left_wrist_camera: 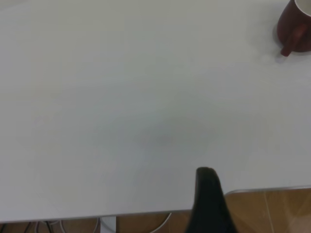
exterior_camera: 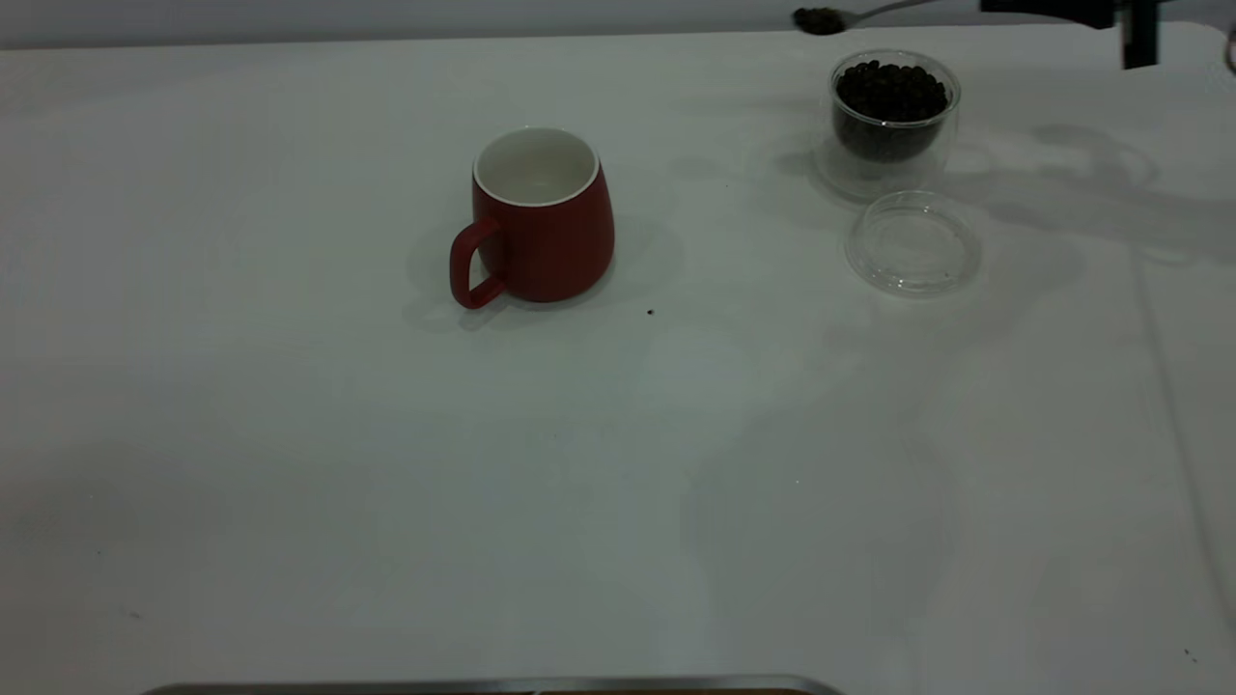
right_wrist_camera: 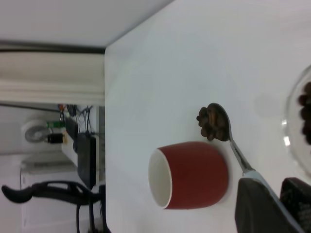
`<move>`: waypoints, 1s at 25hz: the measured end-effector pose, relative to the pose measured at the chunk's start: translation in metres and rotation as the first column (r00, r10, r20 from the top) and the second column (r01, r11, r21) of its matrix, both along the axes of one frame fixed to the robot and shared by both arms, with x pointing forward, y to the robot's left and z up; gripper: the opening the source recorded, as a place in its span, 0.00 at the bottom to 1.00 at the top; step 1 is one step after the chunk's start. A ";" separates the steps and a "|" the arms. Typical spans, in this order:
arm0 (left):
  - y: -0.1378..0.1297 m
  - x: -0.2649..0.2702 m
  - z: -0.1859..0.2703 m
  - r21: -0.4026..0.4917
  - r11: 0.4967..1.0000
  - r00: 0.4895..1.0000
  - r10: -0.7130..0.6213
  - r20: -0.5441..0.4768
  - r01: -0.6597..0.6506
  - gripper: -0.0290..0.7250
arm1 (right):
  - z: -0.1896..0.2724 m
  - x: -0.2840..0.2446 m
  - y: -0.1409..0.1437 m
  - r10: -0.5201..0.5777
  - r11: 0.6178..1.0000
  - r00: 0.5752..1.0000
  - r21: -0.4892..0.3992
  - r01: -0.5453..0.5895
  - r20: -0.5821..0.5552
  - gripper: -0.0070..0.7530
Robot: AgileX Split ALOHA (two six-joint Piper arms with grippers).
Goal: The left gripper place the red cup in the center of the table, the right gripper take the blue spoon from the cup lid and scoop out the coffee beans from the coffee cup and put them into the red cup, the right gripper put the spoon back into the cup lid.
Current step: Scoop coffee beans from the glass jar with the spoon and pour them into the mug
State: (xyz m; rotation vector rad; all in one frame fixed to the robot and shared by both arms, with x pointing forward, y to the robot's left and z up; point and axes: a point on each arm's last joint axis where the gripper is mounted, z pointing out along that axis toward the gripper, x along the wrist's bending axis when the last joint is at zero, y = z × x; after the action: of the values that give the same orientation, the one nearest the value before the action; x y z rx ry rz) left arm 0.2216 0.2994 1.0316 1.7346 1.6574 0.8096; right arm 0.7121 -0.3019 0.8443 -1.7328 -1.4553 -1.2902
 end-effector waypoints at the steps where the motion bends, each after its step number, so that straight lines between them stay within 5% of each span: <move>1: 0.000 0.000 0.000 0.000 1.000 1.000 0.000 0.000 0.000 0.82 | 0.000 0.000 0.005 0.012 1.000 1.000 0.000 -0.012 0.000 0.14; 25: 0.000 0.000 0.000 0.000 1.000 1.000 0.000 0.000 0.000 0.82 | 0.004 -0.022 0.156 0.302 0.953 0.953 0.031 -0.303 0.040 0.14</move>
State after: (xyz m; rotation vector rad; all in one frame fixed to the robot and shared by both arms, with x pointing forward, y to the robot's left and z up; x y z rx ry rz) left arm 0.2216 0.2994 1.0316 1.7346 1.6574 0.8096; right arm 0.6898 -0.1455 0.8479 -1.4025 -1.6315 -1.1783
